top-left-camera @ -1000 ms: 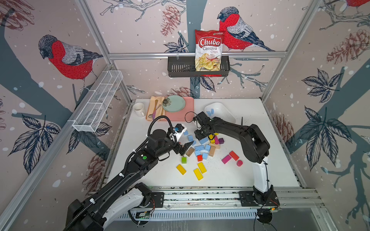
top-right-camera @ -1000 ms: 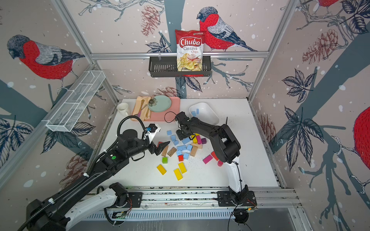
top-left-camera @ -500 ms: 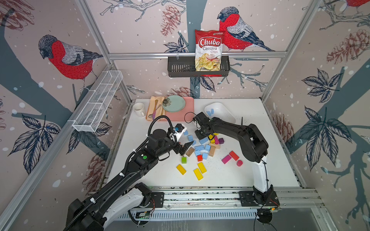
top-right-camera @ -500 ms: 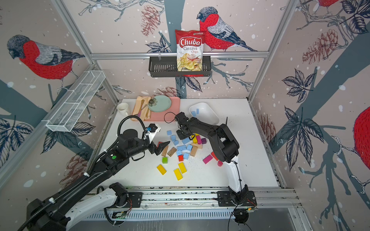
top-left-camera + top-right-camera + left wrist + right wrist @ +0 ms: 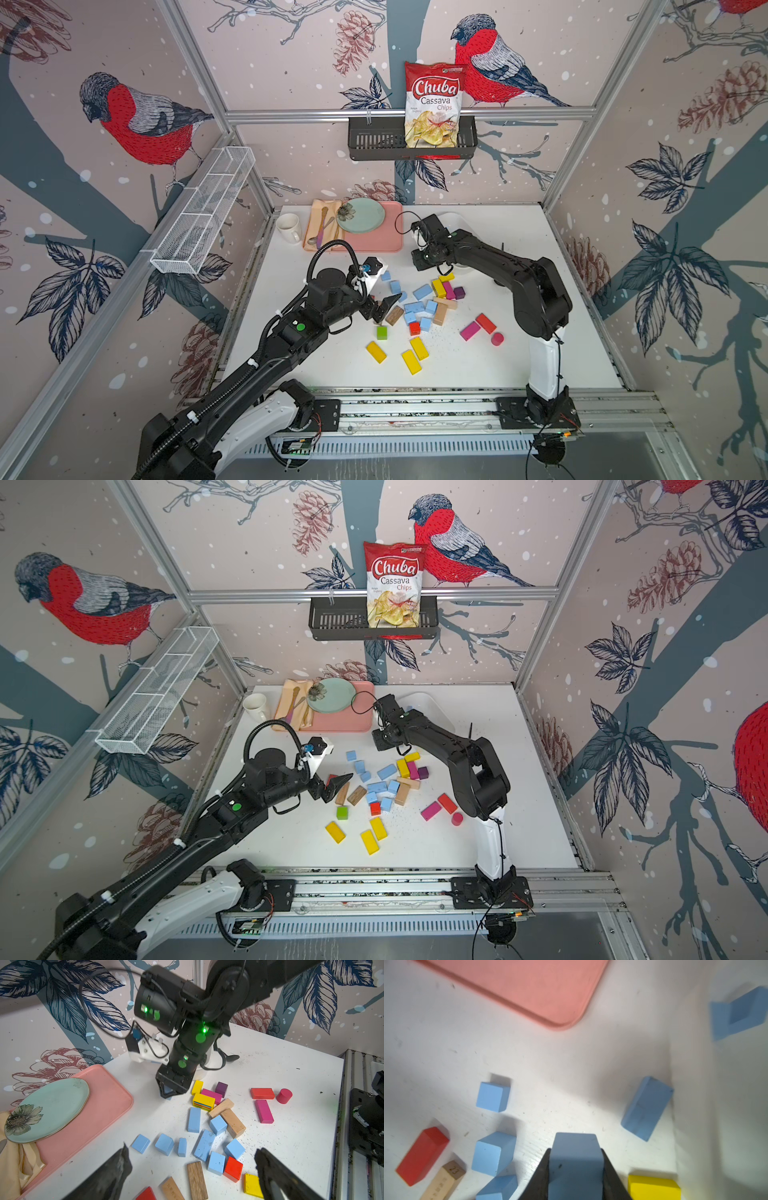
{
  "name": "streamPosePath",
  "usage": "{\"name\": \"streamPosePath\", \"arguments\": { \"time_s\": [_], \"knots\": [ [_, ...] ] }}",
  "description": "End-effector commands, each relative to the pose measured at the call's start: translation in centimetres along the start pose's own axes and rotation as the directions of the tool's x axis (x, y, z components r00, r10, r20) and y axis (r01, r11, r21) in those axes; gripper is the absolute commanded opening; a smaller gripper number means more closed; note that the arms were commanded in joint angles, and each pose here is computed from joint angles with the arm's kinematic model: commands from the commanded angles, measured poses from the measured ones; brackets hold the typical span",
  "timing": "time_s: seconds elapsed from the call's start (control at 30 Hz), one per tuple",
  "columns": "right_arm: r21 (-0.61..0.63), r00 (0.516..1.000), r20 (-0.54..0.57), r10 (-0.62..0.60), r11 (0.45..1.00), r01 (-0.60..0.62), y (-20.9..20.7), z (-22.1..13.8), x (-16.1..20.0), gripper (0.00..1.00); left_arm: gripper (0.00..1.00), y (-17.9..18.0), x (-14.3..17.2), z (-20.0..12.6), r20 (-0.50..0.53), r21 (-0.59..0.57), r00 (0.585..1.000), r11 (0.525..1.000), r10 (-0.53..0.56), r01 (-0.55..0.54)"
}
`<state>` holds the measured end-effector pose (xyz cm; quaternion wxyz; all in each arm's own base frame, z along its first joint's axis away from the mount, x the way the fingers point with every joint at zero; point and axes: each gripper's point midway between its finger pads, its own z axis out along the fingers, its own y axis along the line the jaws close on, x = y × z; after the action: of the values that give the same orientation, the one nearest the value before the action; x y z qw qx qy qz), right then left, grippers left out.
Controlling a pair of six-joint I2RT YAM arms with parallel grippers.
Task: Pick out the blue building blocks
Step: Pick up the building block from the center of the board, then place the building block in the storage box.
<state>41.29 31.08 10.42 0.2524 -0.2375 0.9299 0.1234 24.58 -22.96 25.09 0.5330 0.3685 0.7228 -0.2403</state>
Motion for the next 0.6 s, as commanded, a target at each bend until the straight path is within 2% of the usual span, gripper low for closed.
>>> {"name": "streamPosePath", "arguments": {
  "time_s": [0.0, 0.23, 0.37, 0.57],
  "knots": [
    [-0.029, 0.993, 0.095, 0.066, 0.998, -0.064, -1.3, -2.6, -3.3, 0.15, 0.96, -0.1, -0.3, -0.1, 0.013, 0.009, 1.0, 1.0, 0.017, -0.017],
    [0.093, 0.976, 0.155, 0.15, 0.982, -0.165, -9.0, -4.5, -6.5, 0.14, 0.96, -0.1, -0.4, -0.2, 0.014, 0.007, 1.0, 1.0, 0.017, -0.017],
    [0.188, 0.975, 0.155, 0.161, 0.964, -0.189, -13.4, -3.8, -7.4, 0.14, 0.96, -0.1, -0.3, -0.1, 0.012, 0.009, 1.0, 1.0, 0.016, -0.017],
    [0.247, 0.978, 0.134, 0.163, 0.95, -0.192, -17.5, -1.4, -8.2, 0.15, 0.96, -0.1, -0.2, -0.1, 0.01, 0.009, 1.0, 1.0, 0.016, -0.016]
  ]
}}
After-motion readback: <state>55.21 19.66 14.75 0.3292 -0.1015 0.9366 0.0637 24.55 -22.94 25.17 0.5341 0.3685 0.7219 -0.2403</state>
